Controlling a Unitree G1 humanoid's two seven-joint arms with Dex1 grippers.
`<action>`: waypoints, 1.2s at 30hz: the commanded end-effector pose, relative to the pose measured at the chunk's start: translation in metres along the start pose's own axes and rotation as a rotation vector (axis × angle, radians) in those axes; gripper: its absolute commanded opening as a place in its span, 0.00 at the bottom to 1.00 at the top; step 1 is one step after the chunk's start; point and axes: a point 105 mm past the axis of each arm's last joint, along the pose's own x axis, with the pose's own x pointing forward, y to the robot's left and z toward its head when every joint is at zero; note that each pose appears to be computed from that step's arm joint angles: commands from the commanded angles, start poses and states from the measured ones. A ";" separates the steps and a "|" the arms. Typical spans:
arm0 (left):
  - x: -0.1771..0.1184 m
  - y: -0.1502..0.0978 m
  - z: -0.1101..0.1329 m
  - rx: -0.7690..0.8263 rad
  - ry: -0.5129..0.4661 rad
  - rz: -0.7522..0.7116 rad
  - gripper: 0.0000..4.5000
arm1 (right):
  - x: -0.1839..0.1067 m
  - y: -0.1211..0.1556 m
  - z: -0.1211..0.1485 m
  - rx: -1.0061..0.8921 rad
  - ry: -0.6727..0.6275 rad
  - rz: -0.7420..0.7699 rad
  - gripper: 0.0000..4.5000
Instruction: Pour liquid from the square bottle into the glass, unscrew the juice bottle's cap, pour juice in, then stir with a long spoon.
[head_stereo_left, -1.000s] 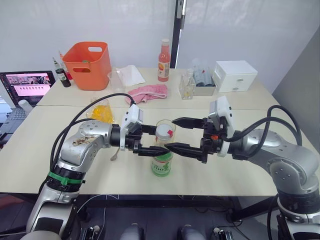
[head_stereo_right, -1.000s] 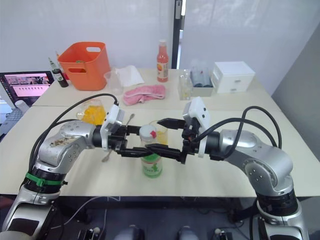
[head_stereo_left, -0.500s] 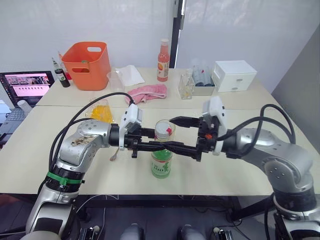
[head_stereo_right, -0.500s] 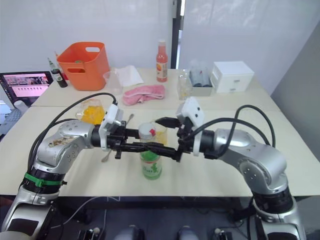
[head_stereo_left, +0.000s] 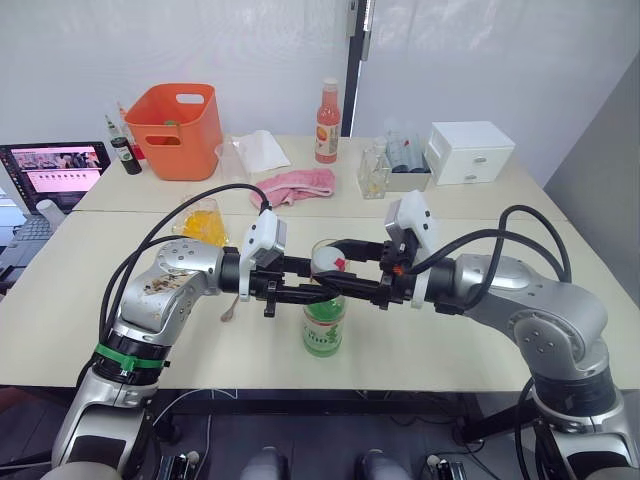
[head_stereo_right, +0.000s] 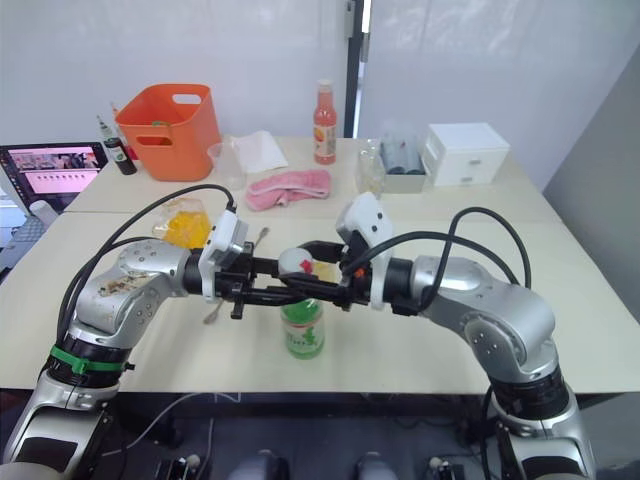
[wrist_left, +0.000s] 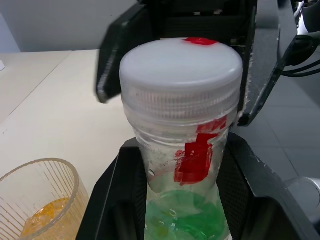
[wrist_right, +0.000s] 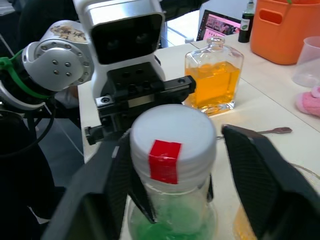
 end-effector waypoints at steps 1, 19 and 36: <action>-0.001 -0.002 0.005 0.050 0.012 -0.006 0.31 | -0.003 -0.003 0.009 -0.021 -0.027 -0.023 0.39; -0.002 -0.006 0.000 0.078 0.045 -0.070 0.31 | 0.018 -0.019 0.022 -0.004 0.027 0.648 0.39; 0.001 -0.001 0.001 0.094 0.041 -0.051 0.31 | -0.001 -0.004 0.046 -0.090 -0.061 0.592 0.97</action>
